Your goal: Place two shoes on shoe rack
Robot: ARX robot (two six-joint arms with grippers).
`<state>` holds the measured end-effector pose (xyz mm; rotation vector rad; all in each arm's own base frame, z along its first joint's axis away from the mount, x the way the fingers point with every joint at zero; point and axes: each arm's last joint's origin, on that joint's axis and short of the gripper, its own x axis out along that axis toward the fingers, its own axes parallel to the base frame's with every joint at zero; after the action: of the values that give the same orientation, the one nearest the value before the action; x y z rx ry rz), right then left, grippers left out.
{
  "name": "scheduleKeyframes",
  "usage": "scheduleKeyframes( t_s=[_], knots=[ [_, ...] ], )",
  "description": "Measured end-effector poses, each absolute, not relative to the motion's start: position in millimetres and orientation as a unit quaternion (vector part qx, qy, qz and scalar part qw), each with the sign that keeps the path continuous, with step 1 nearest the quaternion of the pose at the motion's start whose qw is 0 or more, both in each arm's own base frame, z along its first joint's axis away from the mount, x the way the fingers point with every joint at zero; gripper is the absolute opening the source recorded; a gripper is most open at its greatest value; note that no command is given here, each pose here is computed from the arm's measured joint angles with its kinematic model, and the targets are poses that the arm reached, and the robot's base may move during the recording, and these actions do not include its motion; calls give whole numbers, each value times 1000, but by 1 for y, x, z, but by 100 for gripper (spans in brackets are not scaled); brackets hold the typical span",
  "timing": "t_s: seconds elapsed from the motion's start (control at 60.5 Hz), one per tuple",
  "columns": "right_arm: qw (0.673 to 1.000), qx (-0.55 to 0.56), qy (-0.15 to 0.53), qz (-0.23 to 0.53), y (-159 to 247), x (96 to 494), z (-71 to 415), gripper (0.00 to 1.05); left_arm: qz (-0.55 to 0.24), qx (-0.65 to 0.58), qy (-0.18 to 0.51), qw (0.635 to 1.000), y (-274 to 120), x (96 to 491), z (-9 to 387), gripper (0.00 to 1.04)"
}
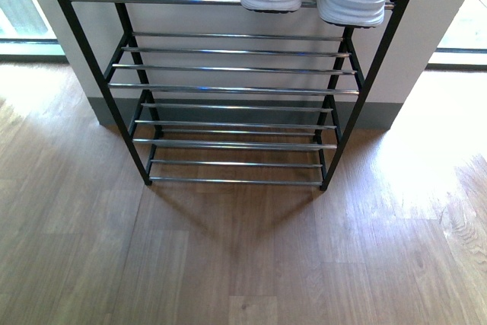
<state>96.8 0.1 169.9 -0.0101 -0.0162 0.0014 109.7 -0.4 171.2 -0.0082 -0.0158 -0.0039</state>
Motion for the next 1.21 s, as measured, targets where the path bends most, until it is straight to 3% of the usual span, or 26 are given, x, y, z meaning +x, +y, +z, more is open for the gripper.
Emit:
scheduleKeyframes(
  t_s=[0.529, 1.042, 1.208],
  knots=[
    [1000, -5, -8, 1, 0, 97, 170, 96, -1, -4, 1, 1000, 0, 98, 167, 3],
    [1000, -5, -8, 2, 0, 97, 170, 96, 0, -4, 1, 1000, 0, 98, 167, 95],
    [1000, -5, -8, 2, 0, 97, 170, 96, 0, -4, 1, 1000, 0, 98, 167, 95]
  ],
)
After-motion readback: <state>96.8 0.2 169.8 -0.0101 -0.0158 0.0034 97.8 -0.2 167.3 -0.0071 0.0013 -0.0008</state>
